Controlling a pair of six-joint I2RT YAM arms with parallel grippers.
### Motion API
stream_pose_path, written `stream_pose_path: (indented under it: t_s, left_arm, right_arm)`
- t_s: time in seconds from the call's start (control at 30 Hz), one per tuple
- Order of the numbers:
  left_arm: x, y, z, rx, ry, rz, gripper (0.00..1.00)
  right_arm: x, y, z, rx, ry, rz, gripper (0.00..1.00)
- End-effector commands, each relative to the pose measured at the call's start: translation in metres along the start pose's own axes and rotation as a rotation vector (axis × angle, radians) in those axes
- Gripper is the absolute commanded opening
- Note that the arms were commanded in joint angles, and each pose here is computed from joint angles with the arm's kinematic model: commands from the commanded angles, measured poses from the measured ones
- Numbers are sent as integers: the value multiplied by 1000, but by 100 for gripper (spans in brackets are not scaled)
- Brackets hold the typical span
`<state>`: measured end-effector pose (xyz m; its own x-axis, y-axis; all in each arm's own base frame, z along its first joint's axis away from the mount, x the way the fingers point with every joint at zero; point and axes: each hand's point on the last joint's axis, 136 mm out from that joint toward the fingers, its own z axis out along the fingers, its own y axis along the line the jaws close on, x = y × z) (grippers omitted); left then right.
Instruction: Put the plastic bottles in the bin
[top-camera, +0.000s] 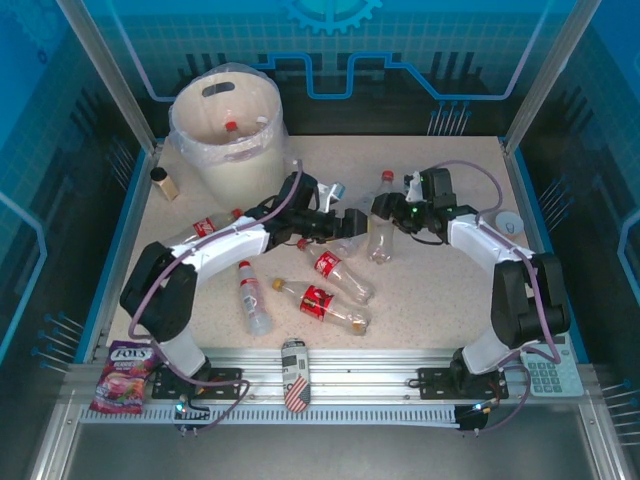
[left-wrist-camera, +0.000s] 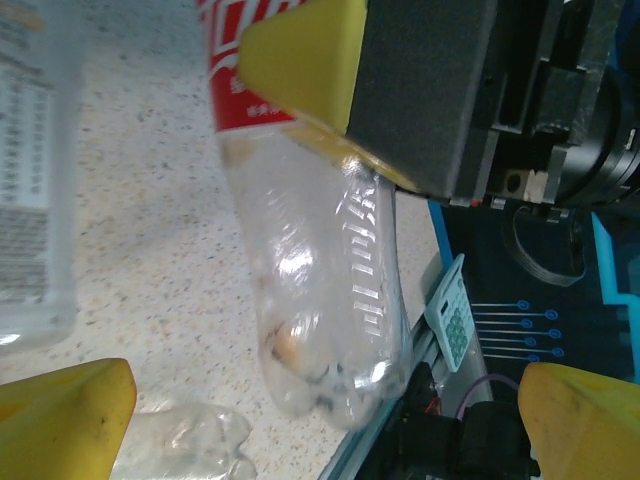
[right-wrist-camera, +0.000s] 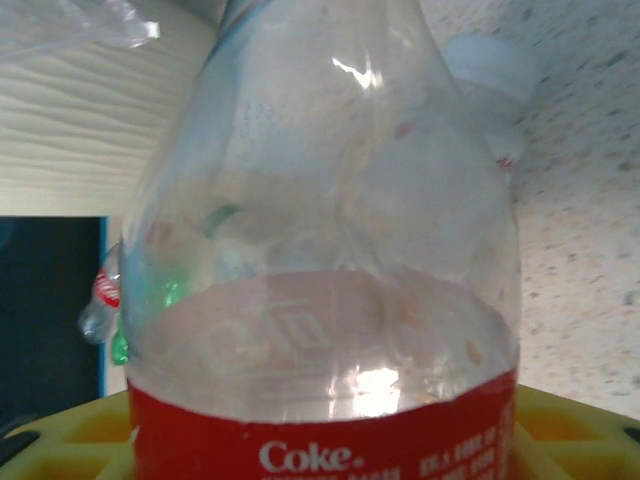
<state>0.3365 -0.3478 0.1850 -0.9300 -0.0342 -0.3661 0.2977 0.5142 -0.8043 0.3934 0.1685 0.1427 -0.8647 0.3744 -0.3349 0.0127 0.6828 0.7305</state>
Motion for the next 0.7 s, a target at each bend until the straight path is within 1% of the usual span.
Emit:
stream_pose_path:
  t_s: [0.0,0.2,0.37,0.43,0.53,0.67]
  left_arm:
    - [-9,-29,11,98,10,37,99]
    - [-1,-29,36,87,66,31,96]
    - [4,-25,45,77,77,21,91]
    - [4,-24,46,77,78,18,87]
    - [3,-21,49,68,75,17,78]
    - [0,-20,51,64,67,12,63]
  right_arm:
    - [1,28,-10,-131,5,5,59]
    - [-1,38,-9,-190,4,26,59]
    - [-7,48,-8,-241,-6,40,59]
    - [-7,51,-7,-251,-1,40,59]
    - [-7,54,-5,-257,3,38,59]
    - [-7,55,-4,-256,4,36,59]
